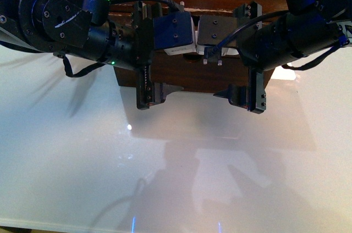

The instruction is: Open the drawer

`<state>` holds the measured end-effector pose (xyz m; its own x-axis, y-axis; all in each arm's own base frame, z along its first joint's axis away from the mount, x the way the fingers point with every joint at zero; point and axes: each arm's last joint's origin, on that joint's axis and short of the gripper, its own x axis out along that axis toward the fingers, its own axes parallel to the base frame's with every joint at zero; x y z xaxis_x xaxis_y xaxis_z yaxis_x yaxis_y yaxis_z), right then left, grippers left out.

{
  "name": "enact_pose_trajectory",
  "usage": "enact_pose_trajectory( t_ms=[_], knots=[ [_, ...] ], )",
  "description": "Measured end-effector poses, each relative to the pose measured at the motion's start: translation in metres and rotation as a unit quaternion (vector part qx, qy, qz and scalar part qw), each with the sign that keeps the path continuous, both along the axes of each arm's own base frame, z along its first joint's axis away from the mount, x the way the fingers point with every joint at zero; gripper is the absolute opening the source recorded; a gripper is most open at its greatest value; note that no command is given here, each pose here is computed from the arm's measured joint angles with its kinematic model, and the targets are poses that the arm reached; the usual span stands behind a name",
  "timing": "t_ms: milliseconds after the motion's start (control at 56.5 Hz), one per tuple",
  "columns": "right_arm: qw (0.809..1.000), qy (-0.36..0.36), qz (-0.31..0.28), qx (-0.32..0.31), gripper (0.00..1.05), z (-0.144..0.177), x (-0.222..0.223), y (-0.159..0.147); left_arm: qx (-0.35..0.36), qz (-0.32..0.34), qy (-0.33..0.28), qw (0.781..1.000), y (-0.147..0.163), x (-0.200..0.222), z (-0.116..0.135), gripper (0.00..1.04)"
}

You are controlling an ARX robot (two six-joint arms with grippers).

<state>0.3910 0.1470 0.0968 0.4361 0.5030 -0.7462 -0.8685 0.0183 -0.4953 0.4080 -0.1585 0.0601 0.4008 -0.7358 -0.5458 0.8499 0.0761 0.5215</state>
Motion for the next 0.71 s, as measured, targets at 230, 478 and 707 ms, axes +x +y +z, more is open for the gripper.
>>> enact_pose_trajectory(
  t_ms=[230, 478, 707],
  knots=[
    [1.000, 0.007, 0.014, -0.004, 0.96, -0.003, -0.010, 0.004, 0.003, -0.002, 0.006, 1.000, 0.004, -0.009, 0.001, 0.96],
    [1.000, 0.009, 0.025, -0.010, 0.96, -0.006, -0.026, 0.011, 0.010, -0.008, 0.005, 1.000, 0.008, -0.023, 0.002, 0.96],
    [0.999, 0.002, 0.034, -0.019, 0.96, -0.009, -0.045, 0.018, 0.015, -0.011, -0.007, 1.000, 0.012, -0.043, -0.001, 0.96]
  ],
)
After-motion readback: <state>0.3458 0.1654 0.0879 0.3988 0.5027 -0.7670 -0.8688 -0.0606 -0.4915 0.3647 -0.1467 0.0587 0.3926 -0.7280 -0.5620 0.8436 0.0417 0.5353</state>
